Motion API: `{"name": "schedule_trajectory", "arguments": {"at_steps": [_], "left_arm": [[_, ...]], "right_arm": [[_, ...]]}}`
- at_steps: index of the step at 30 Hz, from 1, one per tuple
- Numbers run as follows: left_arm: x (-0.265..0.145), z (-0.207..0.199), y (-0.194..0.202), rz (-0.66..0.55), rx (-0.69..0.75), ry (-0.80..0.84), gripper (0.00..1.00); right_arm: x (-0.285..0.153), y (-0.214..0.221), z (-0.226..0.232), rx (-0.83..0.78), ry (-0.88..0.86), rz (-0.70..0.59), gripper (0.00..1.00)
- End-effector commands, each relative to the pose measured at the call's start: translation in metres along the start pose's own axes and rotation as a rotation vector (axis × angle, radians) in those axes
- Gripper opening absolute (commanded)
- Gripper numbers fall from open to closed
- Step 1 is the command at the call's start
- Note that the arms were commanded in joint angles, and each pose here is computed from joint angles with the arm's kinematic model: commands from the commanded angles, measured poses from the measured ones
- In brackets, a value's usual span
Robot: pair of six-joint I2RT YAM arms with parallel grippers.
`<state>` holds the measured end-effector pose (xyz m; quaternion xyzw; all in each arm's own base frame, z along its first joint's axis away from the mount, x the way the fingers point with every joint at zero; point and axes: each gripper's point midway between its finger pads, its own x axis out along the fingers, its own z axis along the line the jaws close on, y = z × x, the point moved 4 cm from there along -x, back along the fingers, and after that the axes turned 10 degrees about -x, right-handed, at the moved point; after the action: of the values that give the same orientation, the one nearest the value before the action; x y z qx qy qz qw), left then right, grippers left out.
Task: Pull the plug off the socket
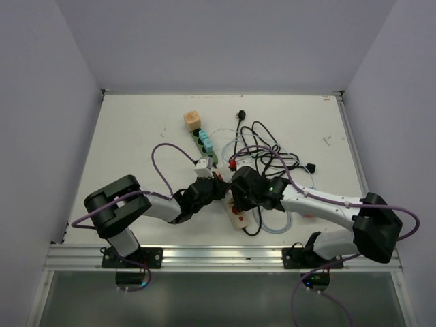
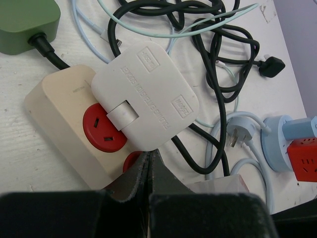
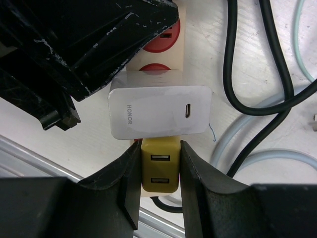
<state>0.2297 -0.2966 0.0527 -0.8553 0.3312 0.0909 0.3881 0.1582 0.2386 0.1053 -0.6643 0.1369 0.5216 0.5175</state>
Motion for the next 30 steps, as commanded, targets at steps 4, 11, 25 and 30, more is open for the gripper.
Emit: {"name": "schedule_trajectory", "arguments": {"at_steps": [4, 11, 25, 30], "left_arm": [[-0.028, 0.108, 0.044, 0.189, 0.218, -0.395, 0.0], [-0.028, 0.108, 0.044, 0.19, 0.219, -0.396, 0.0], [-0.027, 0.108, 0.045, 0.193, 0.226, -0.405, 0.0], [-0.027, 0.107, 0.044, 0.192, 0.225, -0.402, 0.0]], "right_arm": [[-0.039, -0.057, 0.015, 0.193, -0.362, -0.244, 0.0], [-0.036, -0.058, 0.009, 0.214, -0.376, -0.233, 0.0], [-0.05, -0.064, 0.037, 0.025, -0.197, -0.23, 0.0], [-0.057, -0.063, 0.025, 0.043, -0.172, -0.25, 0.0]]}}
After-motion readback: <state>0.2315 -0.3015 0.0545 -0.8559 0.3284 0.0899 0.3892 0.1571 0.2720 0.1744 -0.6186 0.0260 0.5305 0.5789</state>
